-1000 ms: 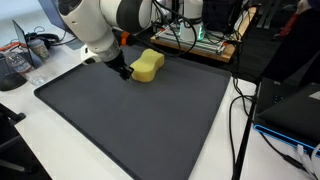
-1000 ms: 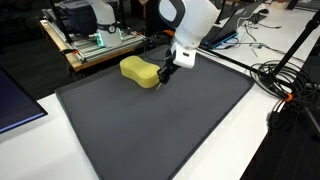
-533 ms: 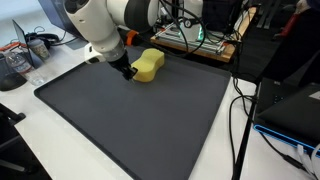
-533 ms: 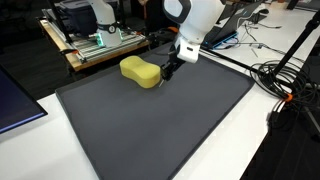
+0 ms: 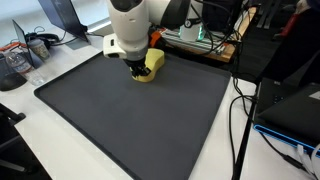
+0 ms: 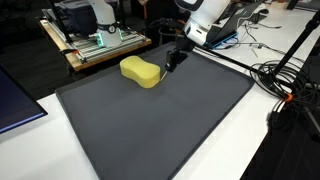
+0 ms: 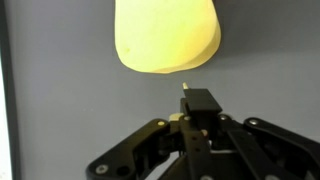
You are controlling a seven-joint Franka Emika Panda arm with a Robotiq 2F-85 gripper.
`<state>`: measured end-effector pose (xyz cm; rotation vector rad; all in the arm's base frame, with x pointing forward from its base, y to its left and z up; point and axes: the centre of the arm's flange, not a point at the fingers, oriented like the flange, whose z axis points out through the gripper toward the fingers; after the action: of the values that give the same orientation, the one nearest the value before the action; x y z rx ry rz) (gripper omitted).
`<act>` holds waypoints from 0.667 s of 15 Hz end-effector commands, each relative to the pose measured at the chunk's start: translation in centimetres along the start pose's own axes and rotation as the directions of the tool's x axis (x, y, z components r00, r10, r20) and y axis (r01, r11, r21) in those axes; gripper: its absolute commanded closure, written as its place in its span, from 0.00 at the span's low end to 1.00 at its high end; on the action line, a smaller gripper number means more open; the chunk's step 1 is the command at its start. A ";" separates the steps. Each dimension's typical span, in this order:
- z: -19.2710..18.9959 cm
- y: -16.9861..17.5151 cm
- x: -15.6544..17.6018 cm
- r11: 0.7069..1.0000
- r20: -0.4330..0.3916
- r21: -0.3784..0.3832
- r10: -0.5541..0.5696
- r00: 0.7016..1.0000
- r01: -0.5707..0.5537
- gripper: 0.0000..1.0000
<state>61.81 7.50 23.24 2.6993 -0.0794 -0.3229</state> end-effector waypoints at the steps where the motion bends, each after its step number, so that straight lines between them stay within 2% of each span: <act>1: -0.6 -1.5 -2.5 0.994 -0.040 -0.099 0.050 0.998 -0.054 0.97; 5: -0.3 -4.9 -1.9 0.974 -0.045 -0.215 0.062 0.997 -0.071 0.97; 8: 0.2 -7.9 -1.4 0.941 -0.028 -0.333 0.059 0.998 -0.065 0.97; 10: 0.7 -9.7 -2.1 0.915 -0.020 -0.396 0.071 0.997 -0.073 0.97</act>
<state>59.21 14.03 20.53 2.3995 -0.0902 -0.2742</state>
